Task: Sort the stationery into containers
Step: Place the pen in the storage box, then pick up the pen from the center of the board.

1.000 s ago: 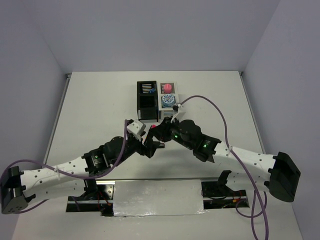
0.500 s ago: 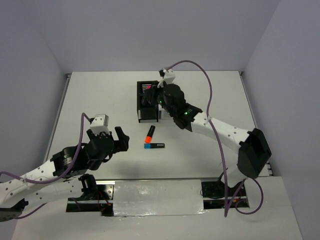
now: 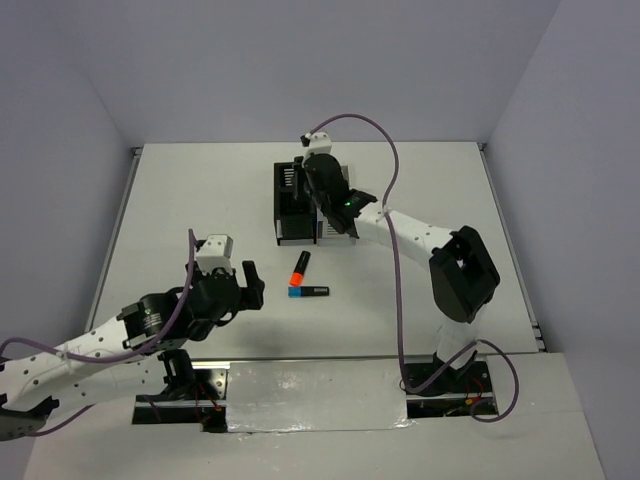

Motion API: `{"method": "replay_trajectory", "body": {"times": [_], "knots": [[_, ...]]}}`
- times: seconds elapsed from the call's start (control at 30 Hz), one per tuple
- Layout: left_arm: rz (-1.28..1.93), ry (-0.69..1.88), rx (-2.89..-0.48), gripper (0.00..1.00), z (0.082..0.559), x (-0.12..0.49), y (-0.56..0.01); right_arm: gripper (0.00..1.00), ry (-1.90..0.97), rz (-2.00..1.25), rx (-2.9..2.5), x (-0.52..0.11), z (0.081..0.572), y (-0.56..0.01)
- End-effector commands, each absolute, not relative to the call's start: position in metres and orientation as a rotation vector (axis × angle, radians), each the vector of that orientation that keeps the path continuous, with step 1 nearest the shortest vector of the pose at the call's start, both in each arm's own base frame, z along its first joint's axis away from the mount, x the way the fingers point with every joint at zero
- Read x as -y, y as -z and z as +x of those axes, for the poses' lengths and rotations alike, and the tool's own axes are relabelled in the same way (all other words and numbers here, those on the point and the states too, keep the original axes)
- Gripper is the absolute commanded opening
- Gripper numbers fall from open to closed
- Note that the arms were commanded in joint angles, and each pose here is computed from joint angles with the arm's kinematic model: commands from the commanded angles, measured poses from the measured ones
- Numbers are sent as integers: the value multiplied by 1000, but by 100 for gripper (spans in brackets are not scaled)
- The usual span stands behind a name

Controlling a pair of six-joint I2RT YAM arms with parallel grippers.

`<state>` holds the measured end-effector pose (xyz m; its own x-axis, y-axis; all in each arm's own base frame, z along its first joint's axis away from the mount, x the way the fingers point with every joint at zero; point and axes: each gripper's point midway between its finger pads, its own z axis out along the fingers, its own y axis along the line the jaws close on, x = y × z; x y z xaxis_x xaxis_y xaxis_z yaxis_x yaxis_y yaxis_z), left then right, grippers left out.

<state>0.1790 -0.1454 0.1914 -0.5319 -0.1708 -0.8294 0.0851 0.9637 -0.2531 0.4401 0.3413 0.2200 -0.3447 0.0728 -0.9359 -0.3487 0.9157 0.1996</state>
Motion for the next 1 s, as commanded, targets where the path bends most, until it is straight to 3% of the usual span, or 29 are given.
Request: {"method": "replay_trajectory", "body": {"times": [0.0, 0.03, 0.1, 0.17, 0.23, 0.43, 0.47, 0.57, 0.97], "knots": [[-53, 395, -2056, 99, 187, 164, -204, 20, -455, -215, -1834, -349, 445, -236], [-39, 393, -2054, 99, 188, 167, -204, 24, -461, -216, -1833, -350, 445, -234], [-34, 388, -2048, 99, 191, 169, -203, 60, -467, -215, -1840, -348, 441, -229], [-31, 384, -2034, 99, 196, 175, -205, 75, -483, -200, -1827, -345, 437, -237], [-34, 364, -2044, 99, 205, 179, -201, 80, -508, -185, -1809, -342, 431, -252], [59, 411, -2101, 99, 236, 208, -183, 83, -563, -117, -1731, -307, 395, -315], [96, 449, -2133, 98, 236, 216, -176, 84, -601, -92, -1668, -292, 378, -349], [135, 429, -2207, 94, 251, 227, -151, 86, -631, -77, -1660, -261, 339, -365], [212, 309, -2366, 82, 293, 266, -79, 87, -787, -106, -1737, -200, 231, -320]]}}
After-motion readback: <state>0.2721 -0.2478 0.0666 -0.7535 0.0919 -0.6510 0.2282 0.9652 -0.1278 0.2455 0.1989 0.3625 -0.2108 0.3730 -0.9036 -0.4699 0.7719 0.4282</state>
